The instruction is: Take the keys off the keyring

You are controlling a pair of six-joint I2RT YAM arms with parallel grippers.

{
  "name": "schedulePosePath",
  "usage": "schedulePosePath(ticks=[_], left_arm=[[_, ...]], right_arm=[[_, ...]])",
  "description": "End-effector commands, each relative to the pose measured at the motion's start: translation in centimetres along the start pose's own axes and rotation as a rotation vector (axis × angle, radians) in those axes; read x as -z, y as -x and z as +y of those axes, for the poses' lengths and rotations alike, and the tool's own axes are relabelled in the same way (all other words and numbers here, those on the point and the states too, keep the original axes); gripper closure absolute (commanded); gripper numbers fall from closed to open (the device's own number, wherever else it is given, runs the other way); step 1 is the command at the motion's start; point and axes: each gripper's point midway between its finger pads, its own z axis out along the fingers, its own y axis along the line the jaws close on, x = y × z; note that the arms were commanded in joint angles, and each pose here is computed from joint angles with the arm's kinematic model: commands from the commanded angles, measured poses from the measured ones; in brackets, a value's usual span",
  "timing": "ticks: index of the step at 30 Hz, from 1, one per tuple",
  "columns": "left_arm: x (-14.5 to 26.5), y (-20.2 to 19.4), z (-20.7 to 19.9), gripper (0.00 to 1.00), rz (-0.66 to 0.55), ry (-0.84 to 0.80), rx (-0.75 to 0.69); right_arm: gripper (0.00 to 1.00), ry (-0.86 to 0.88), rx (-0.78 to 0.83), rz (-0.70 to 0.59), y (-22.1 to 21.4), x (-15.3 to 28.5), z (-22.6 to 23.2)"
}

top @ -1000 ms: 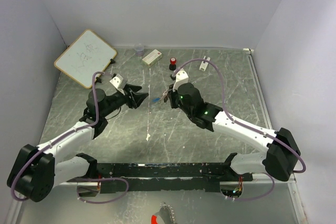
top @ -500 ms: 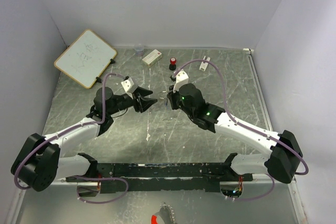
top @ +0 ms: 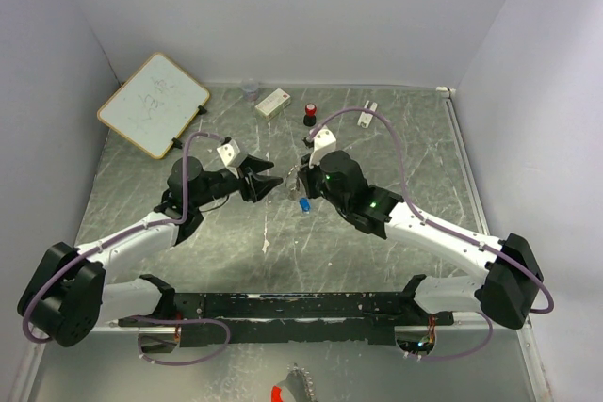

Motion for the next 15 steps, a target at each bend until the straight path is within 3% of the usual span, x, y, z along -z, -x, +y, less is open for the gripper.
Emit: schedulePosePath(ticks=[1,15], left_arm=[[-0.20,1.62,-0.05,0.37,-0.038,0.010,-0.035],[-0.24,0.81,0.29,0.37,-0.026,0.028,-0.025]], right_arm=[[1.00,0.031,-0.014,-0.051,2.35,0.72,0.91],[1.00,0.051,-0.010,-0.050,2.54,1.24,1.89]])
